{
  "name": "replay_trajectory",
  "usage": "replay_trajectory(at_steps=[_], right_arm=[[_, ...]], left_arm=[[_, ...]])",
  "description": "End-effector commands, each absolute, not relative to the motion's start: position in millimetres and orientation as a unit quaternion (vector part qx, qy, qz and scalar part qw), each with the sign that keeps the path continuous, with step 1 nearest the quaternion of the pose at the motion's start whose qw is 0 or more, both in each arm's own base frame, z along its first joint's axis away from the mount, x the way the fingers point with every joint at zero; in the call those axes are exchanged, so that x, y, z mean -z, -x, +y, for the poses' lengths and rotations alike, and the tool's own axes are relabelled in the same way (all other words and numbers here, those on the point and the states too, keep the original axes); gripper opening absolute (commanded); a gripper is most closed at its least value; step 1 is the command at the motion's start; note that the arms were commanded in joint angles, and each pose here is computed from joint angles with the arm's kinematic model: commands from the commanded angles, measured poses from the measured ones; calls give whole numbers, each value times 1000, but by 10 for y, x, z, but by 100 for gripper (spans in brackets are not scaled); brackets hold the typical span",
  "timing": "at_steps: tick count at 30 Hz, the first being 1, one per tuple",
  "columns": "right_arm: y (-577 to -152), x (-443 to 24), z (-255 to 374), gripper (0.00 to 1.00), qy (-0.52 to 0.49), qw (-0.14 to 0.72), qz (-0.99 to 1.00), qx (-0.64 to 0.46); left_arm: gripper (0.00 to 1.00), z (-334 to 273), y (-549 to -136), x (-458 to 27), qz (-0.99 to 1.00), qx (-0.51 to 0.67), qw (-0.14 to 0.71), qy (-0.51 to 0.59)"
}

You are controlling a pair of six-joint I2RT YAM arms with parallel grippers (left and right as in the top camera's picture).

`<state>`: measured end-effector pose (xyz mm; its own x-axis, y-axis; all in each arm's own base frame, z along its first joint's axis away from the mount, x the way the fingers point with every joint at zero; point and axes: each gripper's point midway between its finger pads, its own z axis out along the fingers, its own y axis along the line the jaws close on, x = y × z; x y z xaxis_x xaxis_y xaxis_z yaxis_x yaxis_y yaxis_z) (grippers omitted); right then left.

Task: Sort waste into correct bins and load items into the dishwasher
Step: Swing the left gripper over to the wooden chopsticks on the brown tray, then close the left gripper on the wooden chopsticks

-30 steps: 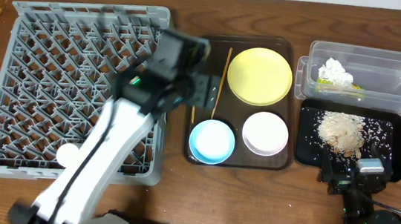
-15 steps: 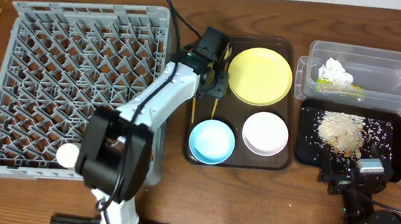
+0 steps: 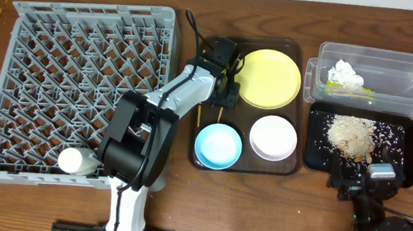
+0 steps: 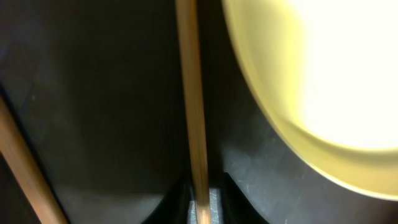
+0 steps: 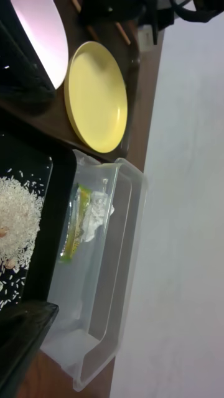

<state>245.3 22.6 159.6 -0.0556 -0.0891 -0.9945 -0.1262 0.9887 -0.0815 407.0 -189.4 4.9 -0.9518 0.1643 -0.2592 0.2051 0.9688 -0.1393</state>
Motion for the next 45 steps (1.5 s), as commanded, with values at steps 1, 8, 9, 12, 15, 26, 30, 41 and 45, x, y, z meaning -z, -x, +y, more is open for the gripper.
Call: replay_trajectory(at_steps=[1, 8, 9, 12, 15, 26, 30, 41, 45], right_arm=[[-2451, -1591, 225, 99, 78, 684, 725, -11], [-2451, -1591, 225, 99, 78, 684, 725, -10], [-2452, -1592, 224, 99, 78, 684, 725, -10], [-2452, -1592, 224, 99, 78, 684, 725, -10], [-2451, -1591, 224, 99, 78, 684, 725, -10], [-2452, -1592, 224, 99, 78, 684, 725, -10], [-2451, -1591, 224, 99, 78, 684, 725, -10], [-2451, -1591, 225, 99, 78, 684, 725, -11], [-2451, -1591, 225, 99, 78, 684, 725, -10]], left_arm=[[8, -1923, -4034, 42, 985, 82, 111, -103], [8, -1892, -4024, -86, 987, 85, 113, -80], [8, -1875, -4038, -164, 987, 87, 119, -71], [7, -1773, -4107, -457, 984, 88, 148, -37], [7, -1595, -4155, -813, 980, 74, 184, -18], [8, -611, -3670, -1409, 984, -65, 166, 10], [7, -320, -3532, -1324, 987, -92, 128, 10], [22, -218, -3426, -1179, 992, -80, 101, 16], [42, -292, -3422, -1181, 992, -80, 102, 5]])
